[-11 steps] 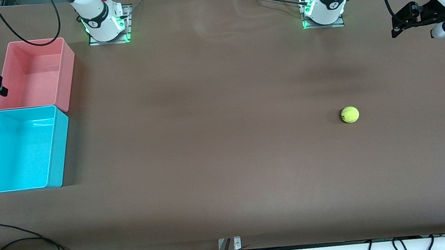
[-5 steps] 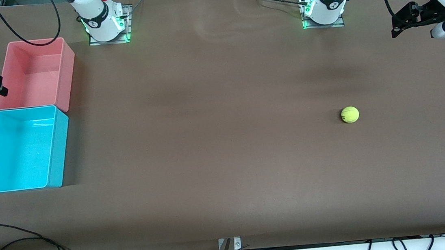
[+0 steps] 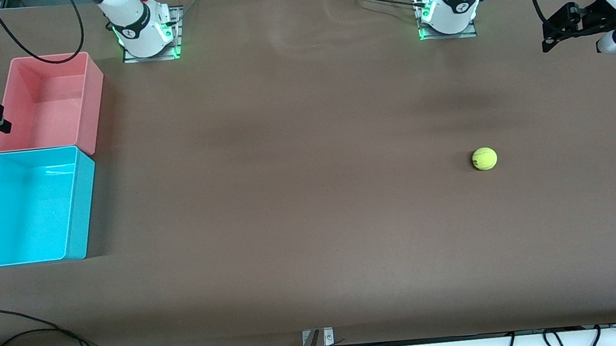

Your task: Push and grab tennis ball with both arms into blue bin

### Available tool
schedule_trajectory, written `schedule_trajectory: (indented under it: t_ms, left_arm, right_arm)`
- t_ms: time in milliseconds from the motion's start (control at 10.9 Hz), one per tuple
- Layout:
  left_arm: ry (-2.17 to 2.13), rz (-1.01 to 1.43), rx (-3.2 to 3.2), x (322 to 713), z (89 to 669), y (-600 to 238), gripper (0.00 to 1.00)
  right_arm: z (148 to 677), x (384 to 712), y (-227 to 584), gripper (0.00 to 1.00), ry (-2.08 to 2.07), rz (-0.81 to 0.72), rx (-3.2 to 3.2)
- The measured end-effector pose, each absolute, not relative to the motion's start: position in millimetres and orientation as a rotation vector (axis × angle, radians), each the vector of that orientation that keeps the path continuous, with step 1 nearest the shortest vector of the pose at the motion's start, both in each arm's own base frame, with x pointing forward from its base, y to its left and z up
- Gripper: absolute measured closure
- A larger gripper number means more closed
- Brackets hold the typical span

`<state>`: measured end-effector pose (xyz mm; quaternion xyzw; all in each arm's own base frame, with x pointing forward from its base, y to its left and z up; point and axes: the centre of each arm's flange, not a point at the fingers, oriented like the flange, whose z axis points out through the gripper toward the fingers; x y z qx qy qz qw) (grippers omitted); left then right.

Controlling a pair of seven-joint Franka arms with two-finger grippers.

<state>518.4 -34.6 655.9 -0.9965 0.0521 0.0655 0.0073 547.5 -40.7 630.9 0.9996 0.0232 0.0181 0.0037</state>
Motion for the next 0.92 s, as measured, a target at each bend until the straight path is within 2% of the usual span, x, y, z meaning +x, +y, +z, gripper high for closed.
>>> schedule_trajectory:
  t_ms: [919]
  left_arm:
    - [0.162, 0.101, -3.122, 525.2, 648.7, -34.4, 0.0]
  right_arm:
    - [630.9, 547.5, -40.5, 0.0, 0.073, 0.057, 3.133]
